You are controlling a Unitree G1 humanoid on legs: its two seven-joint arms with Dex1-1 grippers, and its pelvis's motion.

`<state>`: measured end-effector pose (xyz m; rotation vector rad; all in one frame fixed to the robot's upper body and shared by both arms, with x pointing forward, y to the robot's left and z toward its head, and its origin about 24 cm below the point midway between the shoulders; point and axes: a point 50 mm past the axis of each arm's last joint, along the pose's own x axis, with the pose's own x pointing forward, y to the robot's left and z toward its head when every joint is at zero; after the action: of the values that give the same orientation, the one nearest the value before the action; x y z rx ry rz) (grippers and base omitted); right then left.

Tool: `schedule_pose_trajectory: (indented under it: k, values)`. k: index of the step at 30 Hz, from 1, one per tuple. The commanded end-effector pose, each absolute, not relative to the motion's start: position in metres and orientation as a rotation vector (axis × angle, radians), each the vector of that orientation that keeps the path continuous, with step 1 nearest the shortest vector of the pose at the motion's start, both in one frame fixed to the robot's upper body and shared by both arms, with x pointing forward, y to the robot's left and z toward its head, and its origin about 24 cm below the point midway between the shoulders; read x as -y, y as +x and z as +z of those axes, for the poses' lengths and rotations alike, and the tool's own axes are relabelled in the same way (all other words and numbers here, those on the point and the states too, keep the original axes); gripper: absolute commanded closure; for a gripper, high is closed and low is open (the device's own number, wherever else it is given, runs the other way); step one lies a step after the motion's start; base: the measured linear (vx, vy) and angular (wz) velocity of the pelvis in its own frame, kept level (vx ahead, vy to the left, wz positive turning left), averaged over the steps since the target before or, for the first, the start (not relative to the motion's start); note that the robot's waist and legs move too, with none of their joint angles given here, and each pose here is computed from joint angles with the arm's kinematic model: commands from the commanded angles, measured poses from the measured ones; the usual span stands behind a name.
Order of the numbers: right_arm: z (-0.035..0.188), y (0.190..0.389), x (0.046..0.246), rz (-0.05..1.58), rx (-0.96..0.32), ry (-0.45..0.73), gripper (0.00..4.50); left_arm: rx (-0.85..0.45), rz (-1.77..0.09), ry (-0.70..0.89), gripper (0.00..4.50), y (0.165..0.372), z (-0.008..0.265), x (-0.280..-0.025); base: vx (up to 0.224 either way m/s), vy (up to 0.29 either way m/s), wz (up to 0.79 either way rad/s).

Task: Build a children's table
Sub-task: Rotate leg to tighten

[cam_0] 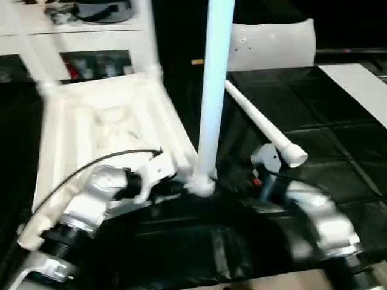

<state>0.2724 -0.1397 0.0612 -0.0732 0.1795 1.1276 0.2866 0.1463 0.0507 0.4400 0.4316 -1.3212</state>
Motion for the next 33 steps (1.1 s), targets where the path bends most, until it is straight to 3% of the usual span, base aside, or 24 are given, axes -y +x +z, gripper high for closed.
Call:
schedule_pose_trajectory:
  k: [1, 11, 24, 33]
  values:
    - [0.069, 0.274, 0.138, 1.236, -0.185, -0.081, 0.22, -0.44, -1.468, 0.486, 4.5, 0.282, 0.052, -0.139, 0.0, 0.0, 0.0]
    - [0.072, 0.282, 0.134, 1.481, -0.28, -0.142, 1.1, -0.454, -1.674, 0.574, 4.5, 0.279, 0.058, -0.137, 0.0, 0.0, 0.0]
    - [0.068, 0.285, 0.125, 1.581, -0.32, -0.138, 2.26, -0.447, -1.699, 0.59, 4.5, 0.279, 0.057, -0.136, 0.0, 0.0, 0.0]
    - [0.063, 0.277, 0.123, 1.593, -0.338, -0.086, 2.56, -0.443, -1.626, 0.555, 4.5, 0.282, 0.056, -0.138, 0.0, 0.0, 0.0]
